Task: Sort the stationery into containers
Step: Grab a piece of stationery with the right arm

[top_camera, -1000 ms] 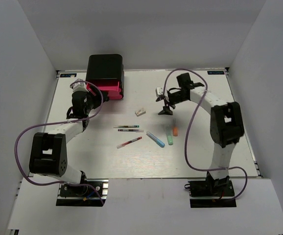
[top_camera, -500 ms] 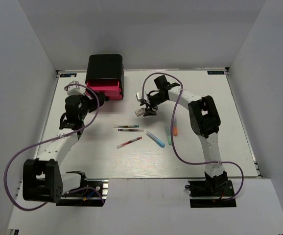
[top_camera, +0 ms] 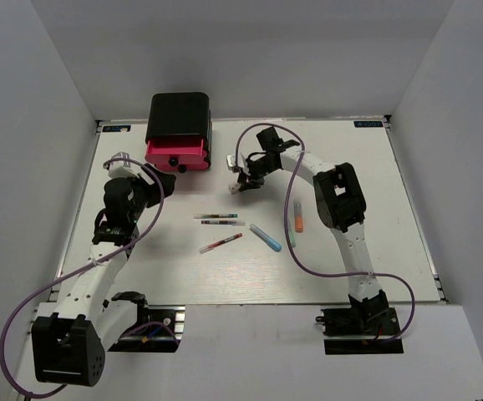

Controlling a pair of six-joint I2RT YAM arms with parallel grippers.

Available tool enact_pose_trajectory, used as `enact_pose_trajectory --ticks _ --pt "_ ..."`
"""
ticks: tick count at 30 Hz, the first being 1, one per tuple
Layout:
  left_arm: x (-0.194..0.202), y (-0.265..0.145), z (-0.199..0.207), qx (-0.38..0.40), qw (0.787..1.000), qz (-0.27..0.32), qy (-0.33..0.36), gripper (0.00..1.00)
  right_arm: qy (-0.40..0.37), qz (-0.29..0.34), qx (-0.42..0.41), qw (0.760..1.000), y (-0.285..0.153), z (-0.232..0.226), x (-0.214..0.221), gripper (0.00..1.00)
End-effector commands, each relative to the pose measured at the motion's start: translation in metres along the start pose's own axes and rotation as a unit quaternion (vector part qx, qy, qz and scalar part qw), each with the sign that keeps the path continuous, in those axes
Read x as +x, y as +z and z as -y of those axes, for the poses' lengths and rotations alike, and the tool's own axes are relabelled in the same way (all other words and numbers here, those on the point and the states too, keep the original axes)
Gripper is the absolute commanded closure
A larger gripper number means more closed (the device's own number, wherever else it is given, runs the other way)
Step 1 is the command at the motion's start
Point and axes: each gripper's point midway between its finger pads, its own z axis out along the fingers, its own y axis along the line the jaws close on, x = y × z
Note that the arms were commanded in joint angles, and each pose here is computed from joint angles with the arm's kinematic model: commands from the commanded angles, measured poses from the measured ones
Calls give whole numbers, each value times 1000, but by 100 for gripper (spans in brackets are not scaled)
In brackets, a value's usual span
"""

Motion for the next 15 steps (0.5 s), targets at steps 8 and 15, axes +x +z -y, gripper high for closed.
enact_pose_trajectory --ticks 8,15 --pt "14 -6 -13 -20 1000 -13 -15 13 34 -1 -91 995 -31 -52 -24 100" --pt "29 -4 -17 -18 999 -25 -31 13 10 133 65 989 -79 13 -156 100"
